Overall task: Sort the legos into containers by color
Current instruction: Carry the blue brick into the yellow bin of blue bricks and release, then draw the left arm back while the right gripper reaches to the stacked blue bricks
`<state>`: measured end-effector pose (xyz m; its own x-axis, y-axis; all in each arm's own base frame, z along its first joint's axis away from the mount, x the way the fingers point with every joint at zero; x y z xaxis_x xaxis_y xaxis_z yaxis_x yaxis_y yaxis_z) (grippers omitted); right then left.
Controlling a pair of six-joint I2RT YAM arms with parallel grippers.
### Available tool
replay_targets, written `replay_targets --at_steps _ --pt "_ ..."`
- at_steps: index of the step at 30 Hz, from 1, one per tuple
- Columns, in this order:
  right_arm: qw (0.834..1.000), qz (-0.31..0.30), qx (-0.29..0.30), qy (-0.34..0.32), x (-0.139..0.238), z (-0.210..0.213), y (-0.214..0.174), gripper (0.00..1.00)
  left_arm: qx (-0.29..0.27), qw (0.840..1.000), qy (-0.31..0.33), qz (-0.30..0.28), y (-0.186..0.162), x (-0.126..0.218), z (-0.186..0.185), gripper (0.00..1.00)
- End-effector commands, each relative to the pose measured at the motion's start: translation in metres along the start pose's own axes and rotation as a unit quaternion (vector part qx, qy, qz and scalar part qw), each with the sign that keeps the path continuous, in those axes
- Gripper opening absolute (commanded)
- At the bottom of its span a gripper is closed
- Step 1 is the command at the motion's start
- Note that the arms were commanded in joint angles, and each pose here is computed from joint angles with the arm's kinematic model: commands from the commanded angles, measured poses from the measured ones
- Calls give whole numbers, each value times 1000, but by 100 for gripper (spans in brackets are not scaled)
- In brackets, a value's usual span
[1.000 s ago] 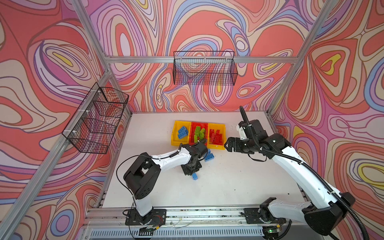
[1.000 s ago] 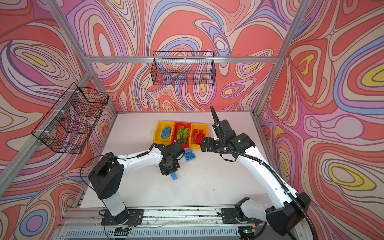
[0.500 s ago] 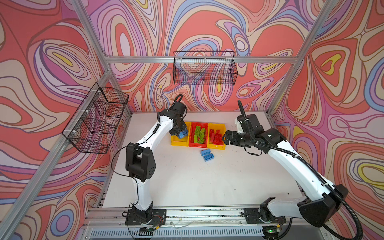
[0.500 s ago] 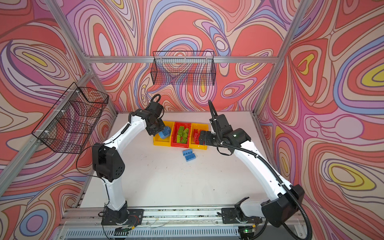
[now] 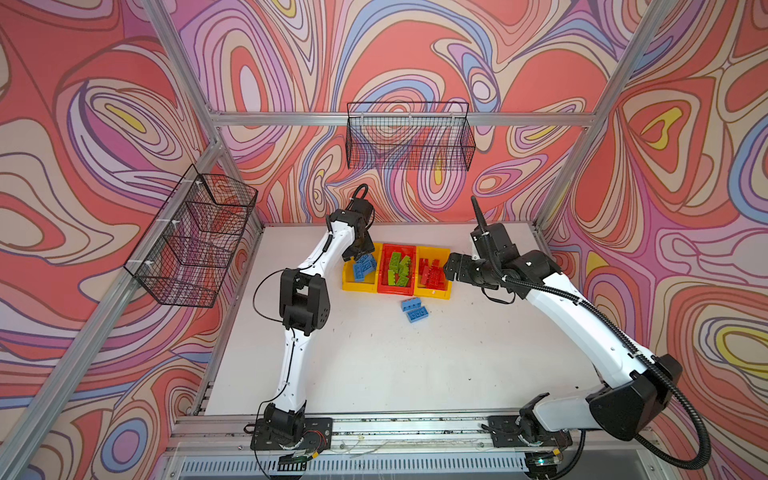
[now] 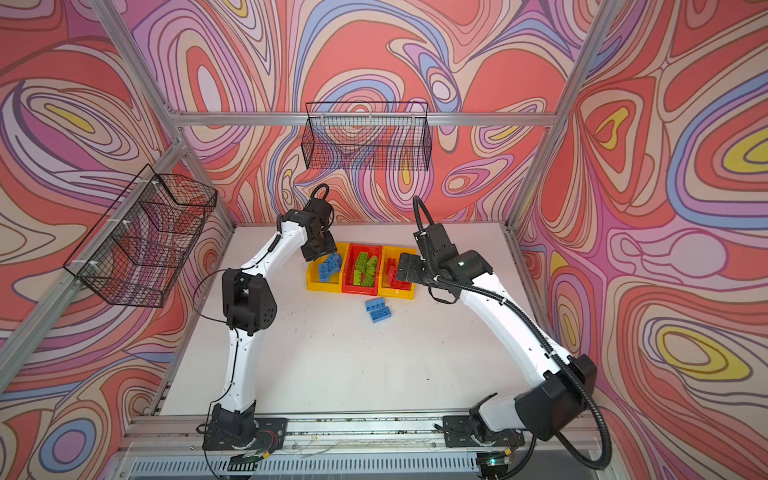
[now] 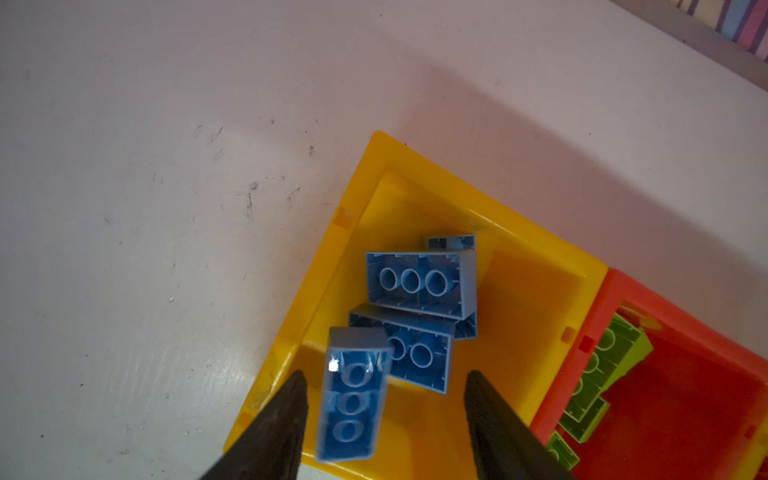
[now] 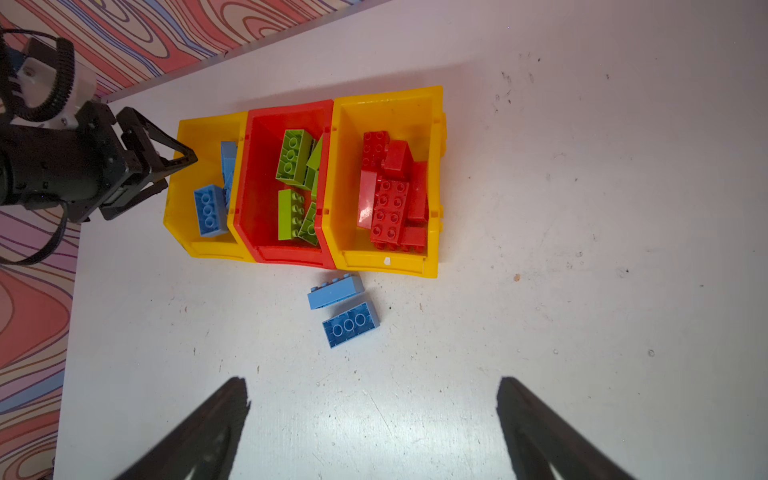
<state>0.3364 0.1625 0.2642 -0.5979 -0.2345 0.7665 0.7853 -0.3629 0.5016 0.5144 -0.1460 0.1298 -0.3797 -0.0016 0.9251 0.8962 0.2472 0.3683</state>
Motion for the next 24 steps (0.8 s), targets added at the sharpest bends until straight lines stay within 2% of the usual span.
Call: replay_targets --at_steps 1,7,11,14,18,24 --pt "1000 5 0 -11 -5 2 1 98 -9 999 -33 -1 5 14 -7 79" --pt "998 59 25 -8 -23 -2 -23 98 1 997 -63 -34 1 58 -2 82" --pt "995 82 49 -14 -32 -7 -40 98 16 996 -70 -56 -19 90 16 85" --pt "993 94 68 -17 -39 -12 -50 98 30 995 -67 -67 -43 113 37 85" --pt "990 104 89 -14 -48 -16 -62 98 48 993 -64 -83 -86 135 68 100" --pt "986 128 105 6 -65 -9 -85 98 54 990 -77 -101 -146 160 106 100"
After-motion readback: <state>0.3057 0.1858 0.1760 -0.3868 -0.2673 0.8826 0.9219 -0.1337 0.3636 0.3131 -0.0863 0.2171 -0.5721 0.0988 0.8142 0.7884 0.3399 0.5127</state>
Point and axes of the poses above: each gripper's point midway between its finger pads, its own x axis back along the fingers, its own z axis along the line the jaws close on, y = z × x, the point moved 1 cm from there along x, back along the fingers, and after that the axes turned 9 degrees about -x, right-handed, at the moved point
